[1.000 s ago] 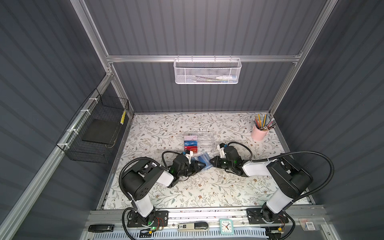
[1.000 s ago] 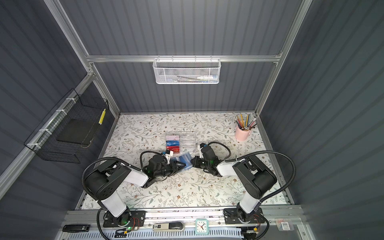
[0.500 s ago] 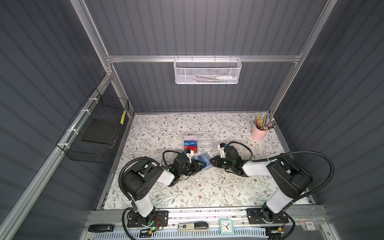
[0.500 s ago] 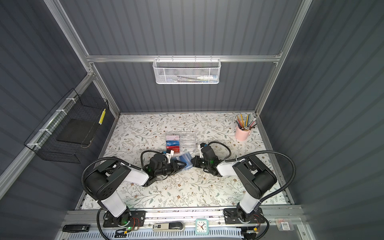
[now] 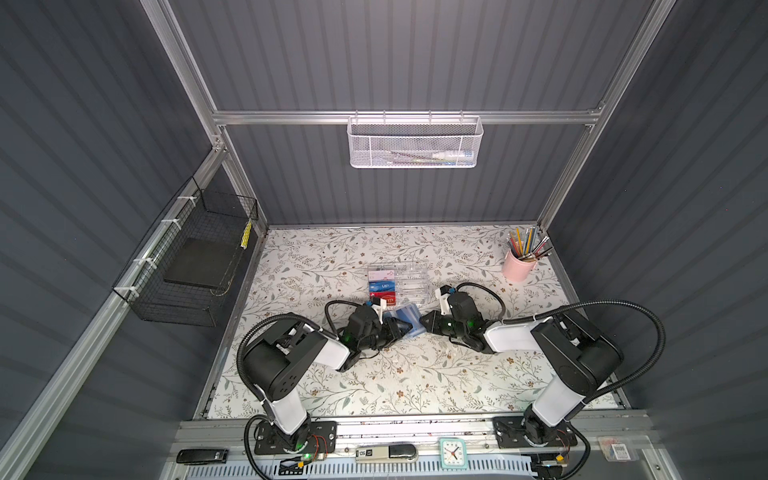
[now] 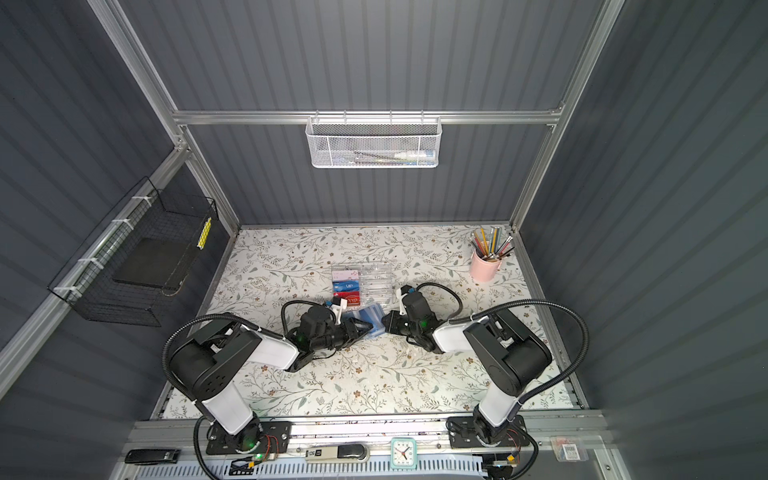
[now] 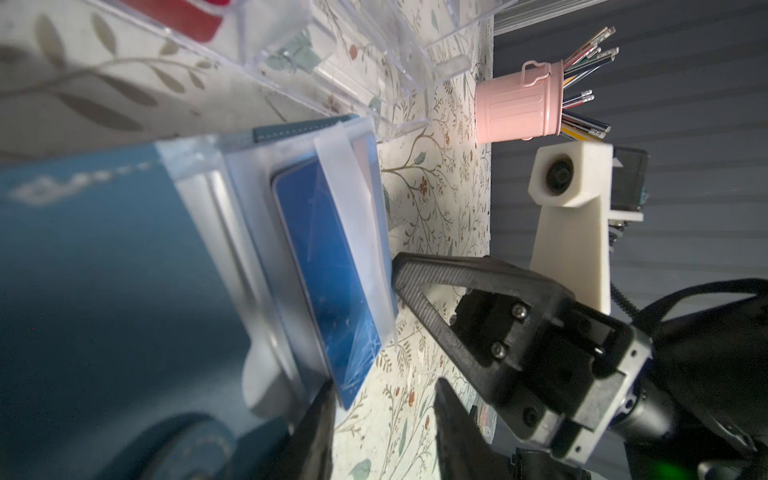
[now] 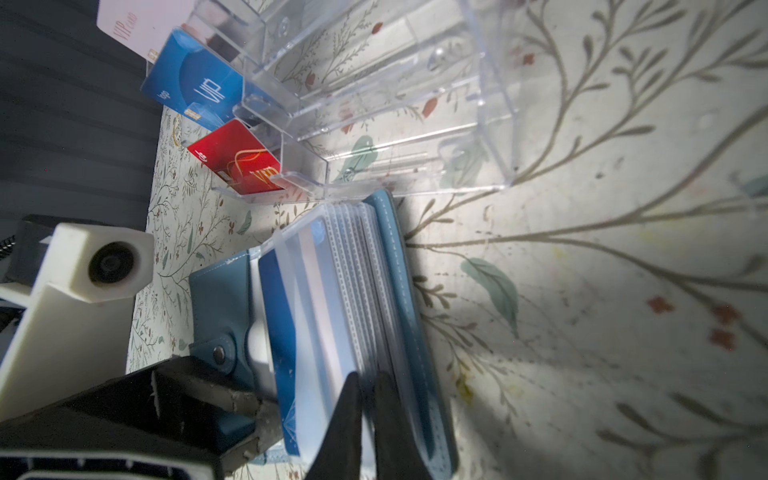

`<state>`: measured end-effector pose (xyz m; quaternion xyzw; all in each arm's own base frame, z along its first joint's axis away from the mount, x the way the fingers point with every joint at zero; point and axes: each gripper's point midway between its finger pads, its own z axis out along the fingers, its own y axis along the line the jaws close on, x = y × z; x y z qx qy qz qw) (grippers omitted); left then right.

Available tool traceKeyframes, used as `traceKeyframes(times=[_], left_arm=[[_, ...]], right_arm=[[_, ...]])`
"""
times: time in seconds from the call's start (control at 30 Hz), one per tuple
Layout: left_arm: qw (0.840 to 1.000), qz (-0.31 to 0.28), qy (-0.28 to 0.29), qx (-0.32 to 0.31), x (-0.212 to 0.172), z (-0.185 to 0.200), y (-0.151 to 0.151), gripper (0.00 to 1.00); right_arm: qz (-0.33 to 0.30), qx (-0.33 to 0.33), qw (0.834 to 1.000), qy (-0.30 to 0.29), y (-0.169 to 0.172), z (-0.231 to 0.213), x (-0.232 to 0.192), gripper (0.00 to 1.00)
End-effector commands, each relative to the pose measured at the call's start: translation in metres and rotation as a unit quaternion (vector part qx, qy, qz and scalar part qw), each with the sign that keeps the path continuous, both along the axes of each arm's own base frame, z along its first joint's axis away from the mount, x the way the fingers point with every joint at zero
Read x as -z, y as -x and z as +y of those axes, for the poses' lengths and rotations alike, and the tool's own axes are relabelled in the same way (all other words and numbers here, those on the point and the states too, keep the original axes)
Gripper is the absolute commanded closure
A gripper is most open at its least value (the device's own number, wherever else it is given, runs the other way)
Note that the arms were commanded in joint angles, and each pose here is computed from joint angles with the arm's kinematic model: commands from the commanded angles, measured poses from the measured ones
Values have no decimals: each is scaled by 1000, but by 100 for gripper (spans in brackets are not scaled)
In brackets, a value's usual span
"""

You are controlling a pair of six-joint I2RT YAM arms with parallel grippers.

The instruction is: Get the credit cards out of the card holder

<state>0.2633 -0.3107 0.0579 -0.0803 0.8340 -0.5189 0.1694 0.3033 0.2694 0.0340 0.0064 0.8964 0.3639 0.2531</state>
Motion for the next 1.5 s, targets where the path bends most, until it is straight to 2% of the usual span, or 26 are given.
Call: traceKeyframes(times=[0.0,0.5,1.47], left_arm=[[999,-32,33,-13,-23,-14,-17,61],[997,-54,35,-41,-38,-9,-28,61],[995,-76,42,-46,-47,-18,-42,60]], right_arm=[[114,-19,991,72,52,-21,62,89],[117,-21,990,73,59,-20,67,89],[124,-30,990,67,66,-11,74,89]])
